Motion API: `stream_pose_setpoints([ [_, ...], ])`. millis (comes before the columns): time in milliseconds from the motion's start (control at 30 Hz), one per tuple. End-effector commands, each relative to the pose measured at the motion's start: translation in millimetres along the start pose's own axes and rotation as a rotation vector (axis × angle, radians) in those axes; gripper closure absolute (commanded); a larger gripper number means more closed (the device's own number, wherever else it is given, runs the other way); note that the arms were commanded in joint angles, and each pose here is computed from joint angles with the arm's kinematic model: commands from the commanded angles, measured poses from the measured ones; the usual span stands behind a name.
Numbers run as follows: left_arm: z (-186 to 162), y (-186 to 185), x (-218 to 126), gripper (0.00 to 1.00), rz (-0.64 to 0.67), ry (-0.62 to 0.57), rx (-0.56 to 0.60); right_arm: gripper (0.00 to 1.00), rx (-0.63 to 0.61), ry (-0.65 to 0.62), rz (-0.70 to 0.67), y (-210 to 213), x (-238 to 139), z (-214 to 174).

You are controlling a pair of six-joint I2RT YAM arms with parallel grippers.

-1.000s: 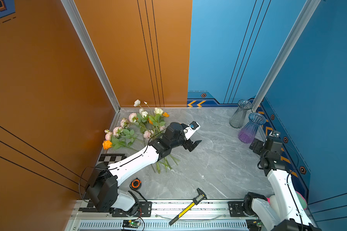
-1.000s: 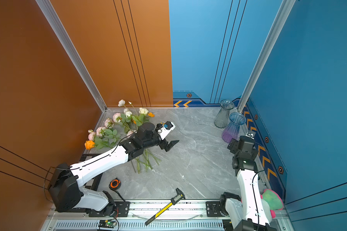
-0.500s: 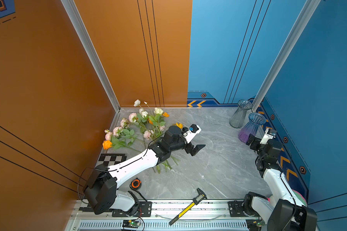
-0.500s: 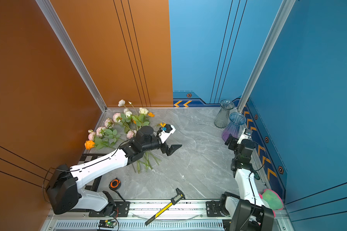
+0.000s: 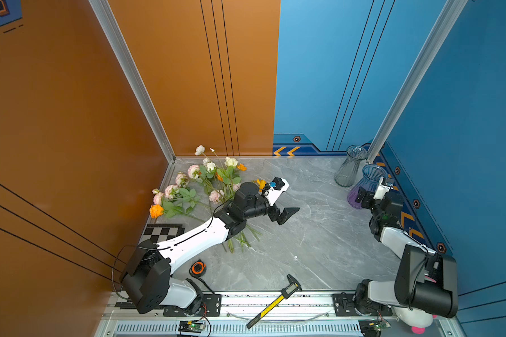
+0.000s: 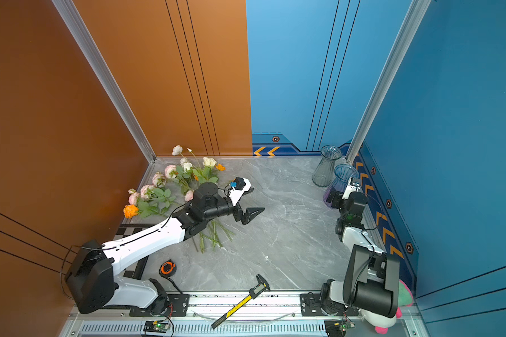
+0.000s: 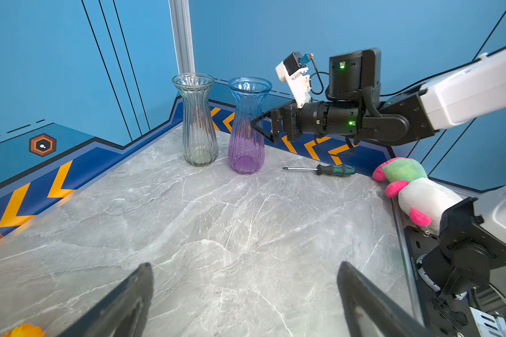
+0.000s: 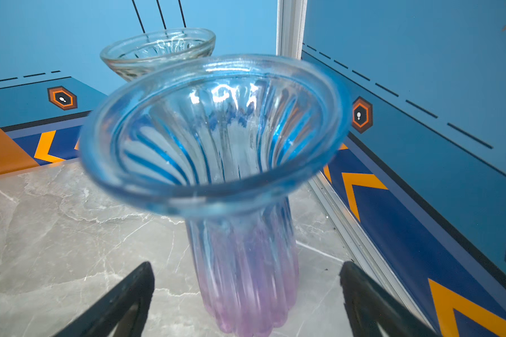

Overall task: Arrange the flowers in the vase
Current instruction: 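Reach the right gripper to the blue-purple vase and grasp it while the left gripper hovers, then carry the blue-purple vase toward the flowers and set it down with the right gripper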

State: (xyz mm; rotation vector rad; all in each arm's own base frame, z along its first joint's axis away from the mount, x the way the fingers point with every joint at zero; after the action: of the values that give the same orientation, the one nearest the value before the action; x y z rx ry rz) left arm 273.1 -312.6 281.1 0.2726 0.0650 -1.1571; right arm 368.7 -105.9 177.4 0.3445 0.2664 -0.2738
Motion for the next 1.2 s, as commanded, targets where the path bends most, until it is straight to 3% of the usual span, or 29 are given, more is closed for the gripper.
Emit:
stream_pose_setpoints([
  [0, 8.5, -0.7, -7.7, 0.02, -0.011, -0.037, 0.003, 0.0, -0.032, -0.037, 0.043, 6.2, 14.8, 13.8],
  [333, 14.2, 1.6, -11.7, 0.02, -0.005, -0.052, 0.003, 0.02, -0.061, -0.065, 0.052, 5.4, 36.9, 16.5],
  [533, 13.5, 2.6, -12.3, 0.02, -0.004, -0.051, 0.002, 0.08, -0.058, -0.049, 0.068, 4.8, 49.7, 13.9],
  [733, 15.0, 2.4, -13.5, 0.02, -0.006, -0.055, -0.003, 0.27, -0.057, -0.043, 0.083, 7.2, 52.6, 13.9],
  [867, 16.2, 2.4, -13.6, 0.02, -0.009, -0.058, -0.007, 0.46, -0.058, -0.04, 0.108, 10.4, 52.5, 13.0],
  [1167, 23.1, 0.6, -18.5, 0.02, -0.013, -0.077, 0.001, 0.69, -0.085, -0.134, 0.107, 23.2, 24.7, 24.2],
])
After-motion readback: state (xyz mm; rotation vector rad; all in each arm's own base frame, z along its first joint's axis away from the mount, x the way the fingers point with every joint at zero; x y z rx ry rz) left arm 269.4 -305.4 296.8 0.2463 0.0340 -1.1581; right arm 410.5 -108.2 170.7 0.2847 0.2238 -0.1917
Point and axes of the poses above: each gripper's point midway between its finger pads, its own x axis out along the fingers, its own y axis along the line the jaws close on, z = x × y, the point moved 4 cm from there along -x, back along the fingers, and after that the axes turned 14 degrees about x, right-handed, at the moved point
